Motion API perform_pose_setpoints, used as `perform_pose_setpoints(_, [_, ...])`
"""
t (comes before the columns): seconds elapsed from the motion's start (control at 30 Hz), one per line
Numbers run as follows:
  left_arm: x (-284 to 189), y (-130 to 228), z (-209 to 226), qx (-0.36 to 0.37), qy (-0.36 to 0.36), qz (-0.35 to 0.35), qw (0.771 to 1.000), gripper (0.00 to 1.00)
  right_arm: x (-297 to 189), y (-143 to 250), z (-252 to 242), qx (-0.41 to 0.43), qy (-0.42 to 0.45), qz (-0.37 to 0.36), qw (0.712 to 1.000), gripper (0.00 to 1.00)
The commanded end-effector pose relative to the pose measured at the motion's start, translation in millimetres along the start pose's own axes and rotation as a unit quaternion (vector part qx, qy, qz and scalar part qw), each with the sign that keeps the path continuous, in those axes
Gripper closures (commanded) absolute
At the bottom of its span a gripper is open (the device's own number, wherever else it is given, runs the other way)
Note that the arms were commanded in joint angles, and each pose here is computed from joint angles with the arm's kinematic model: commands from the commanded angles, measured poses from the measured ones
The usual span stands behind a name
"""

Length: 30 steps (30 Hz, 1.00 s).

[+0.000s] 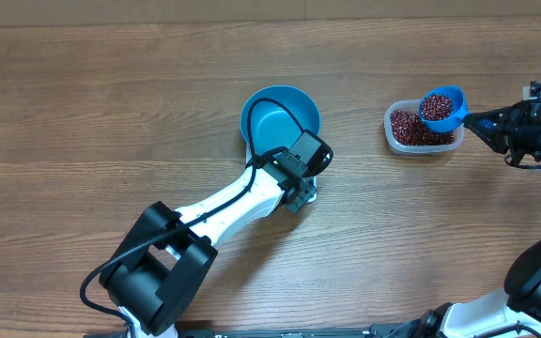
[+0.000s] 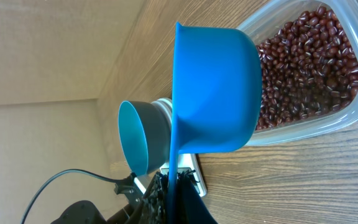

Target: Scoop item into bowl and weigh 150g on scale

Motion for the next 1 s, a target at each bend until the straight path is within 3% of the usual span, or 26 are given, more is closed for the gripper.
perform_pose_setpoints(0.0, [0.6,-5.8,-2.6,0.024,0.016,-0.007,1.0,0.95,0.9,-1.5,1.6,-0.006,-0.01,0.0,1.0,0.96])
perform_pose_setpoints(0.97, [1.3,-4.1,-1.1,0.028,0.011,-0.005,1.0,0.96,0.9,-2.0,1.4,-0.008,-0.01,-0.001,1.0,0.96])
Point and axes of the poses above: each gripper's point midway between its finger pads, its own x axis out along the fingers, its own z axis along the line the jaws close on, y = z × x, the point moved 3 cm from there along -x, back along the fingers, and after that the axes turned 3 degrees about -x, right-handed, at the moved point
